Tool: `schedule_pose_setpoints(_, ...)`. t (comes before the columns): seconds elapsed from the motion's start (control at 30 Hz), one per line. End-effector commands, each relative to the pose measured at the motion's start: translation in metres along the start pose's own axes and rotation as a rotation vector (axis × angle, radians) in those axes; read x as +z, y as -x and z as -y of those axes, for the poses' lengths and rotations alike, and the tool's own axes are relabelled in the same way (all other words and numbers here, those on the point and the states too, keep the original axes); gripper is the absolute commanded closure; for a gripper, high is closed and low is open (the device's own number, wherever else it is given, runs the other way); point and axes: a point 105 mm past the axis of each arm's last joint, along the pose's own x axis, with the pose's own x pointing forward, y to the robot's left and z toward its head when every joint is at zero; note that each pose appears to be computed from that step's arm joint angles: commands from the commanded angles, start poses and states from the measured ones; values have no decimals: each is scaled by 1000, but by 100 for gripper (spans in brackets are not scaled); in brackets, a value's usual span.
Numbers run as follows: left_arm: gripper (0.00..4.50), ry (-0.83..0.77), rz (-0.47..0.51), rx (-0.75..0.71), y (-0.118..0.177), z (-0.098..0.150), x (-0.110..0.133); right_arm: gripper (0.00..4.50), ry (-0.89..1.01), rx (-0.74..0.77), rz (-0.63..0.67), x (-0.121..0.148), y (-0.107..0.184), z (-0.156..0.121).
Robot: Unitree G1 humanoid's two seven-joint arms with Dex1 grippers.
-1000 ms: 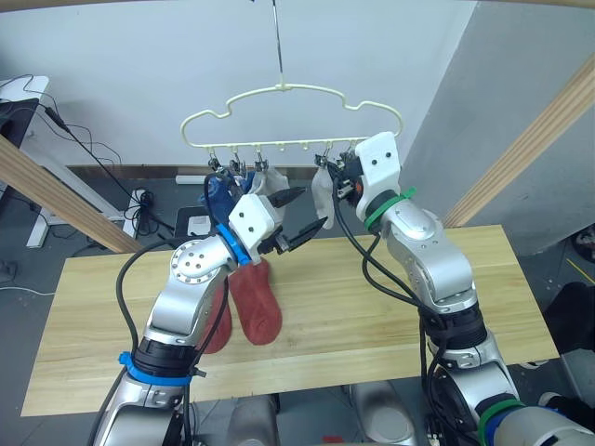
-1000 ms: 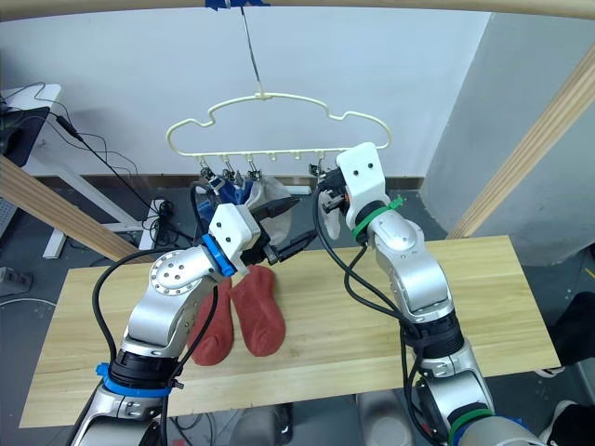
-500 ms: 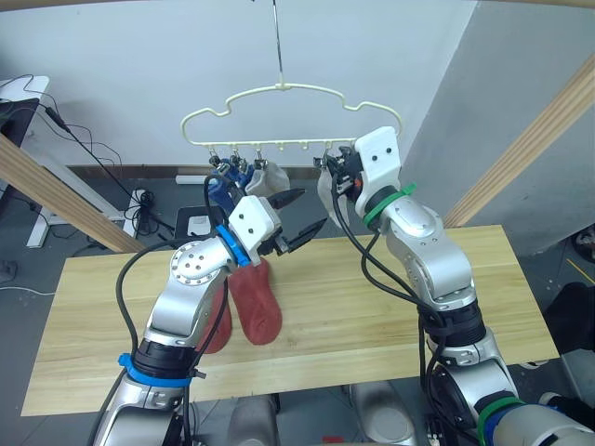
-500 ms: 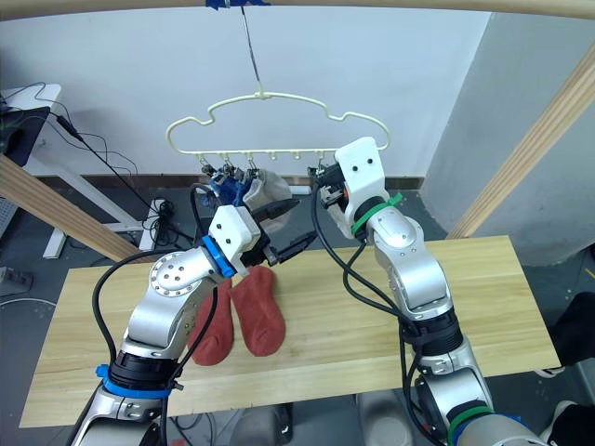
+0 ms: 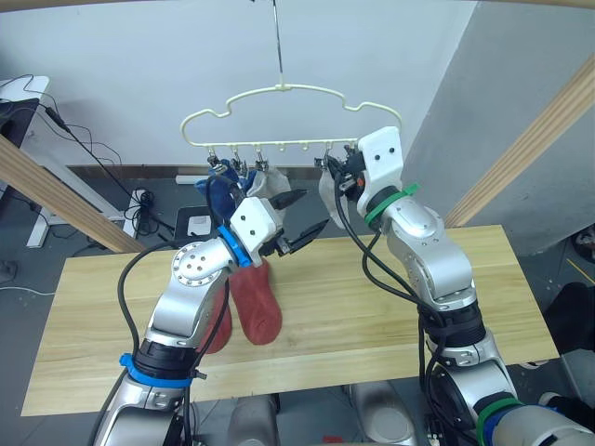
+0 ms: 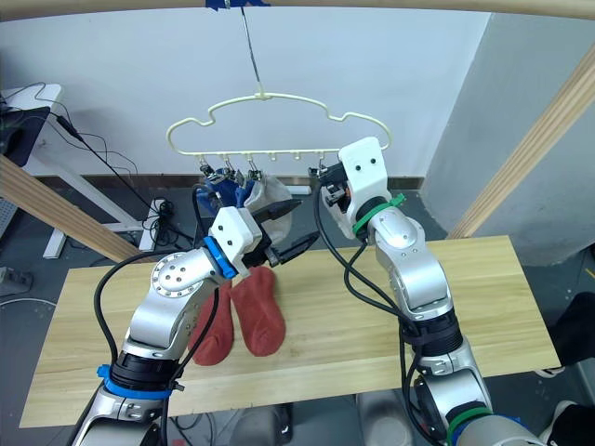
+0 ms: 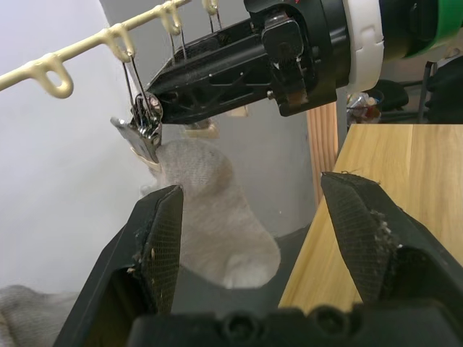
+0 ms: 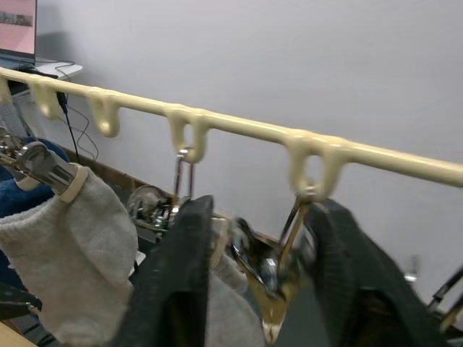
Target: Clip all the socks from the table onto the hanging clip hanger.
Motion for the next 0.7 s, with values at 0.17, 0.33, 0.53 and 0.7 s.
schedule_pose_setpoints(0.17, 118, -21, 24, -4, 0, 3, 7, 226, 14, -5, 39, 10, 3, 0)
schedule_pose_setpoints(0.33, 118, -22, 22, -2, 1, 2, 6, 226, 11, -15, 29, 9, 3, 1)
schedule_pose_setpoints(0.53, 118, -21, 21, -4, 1, 3, 6, 226, 11, -80, 16, 7, 9, 9)
schedule_pose_setpoints(0.7, 118, -19, 22, -6, 0, 4, 6, 274, -4, -92, 15, 7, 15, 9)
